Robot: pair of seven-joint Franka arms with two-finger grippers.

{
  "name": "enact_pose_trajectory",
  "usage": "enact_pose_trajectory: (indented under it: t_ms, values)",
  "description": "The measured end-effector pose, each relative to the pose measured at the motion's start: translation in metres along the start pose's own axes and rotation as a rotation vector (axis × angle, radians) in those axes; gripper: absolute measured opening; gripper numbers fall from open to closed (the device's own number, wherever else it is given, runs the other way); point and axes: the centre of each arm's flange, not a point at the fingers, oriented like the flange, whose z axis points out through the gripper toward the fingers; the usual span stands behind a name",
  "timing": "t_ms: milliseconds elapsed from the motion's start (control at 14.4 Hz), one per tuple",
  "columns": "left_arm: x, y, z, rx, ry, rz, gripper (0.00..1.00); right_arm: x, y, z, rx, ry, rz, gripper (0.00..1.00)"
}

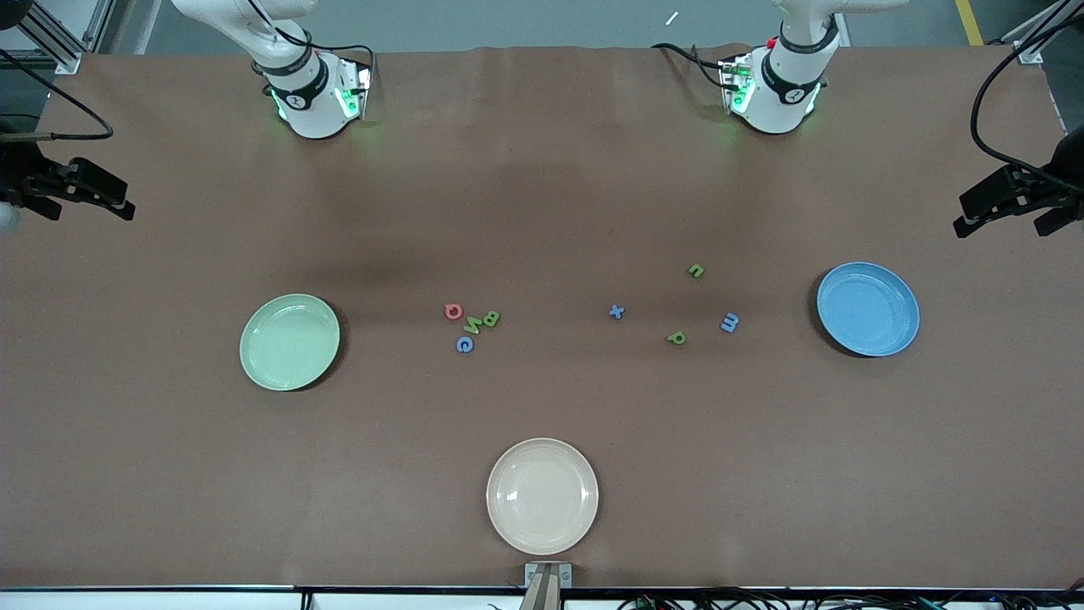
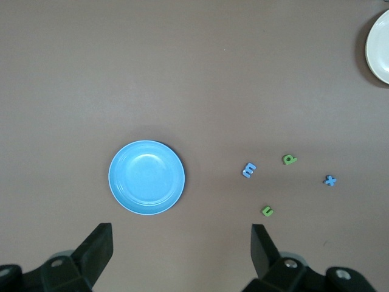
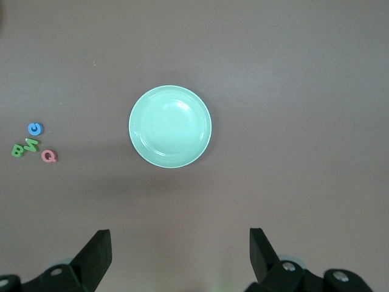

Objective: Sort upper and lower case letters into plates

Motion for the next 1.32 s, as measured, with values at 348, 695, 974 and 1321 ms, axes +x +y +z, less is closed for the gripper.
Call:
enact_pose_trajectory:
  t_ms: [348,695,974,1321]
  values:
    - [0.000,-0.002,0.003,0.000,-0.005,-0.003,1.00,0.000,0.004,0.000,0.001,0.000,0.007,1.00]
    - [0.000,-0.003,0.012,0.001,-0.033,-0.004,1.00,0.000,0.004,0.000,0.001,-0.003,0.007,1.00]
    - [0.005,0.006,0.039,-0.024,-0.097,0.005,1.00,-0.001,0.004,0.000,0.001,-0.004,0.008,1.00]
    - [0.035,0.080,0.142,-0.033,-0.224,0.034,1.00,-0.001,0.005,0.001,0.001,-0.009,0.010,1.00]
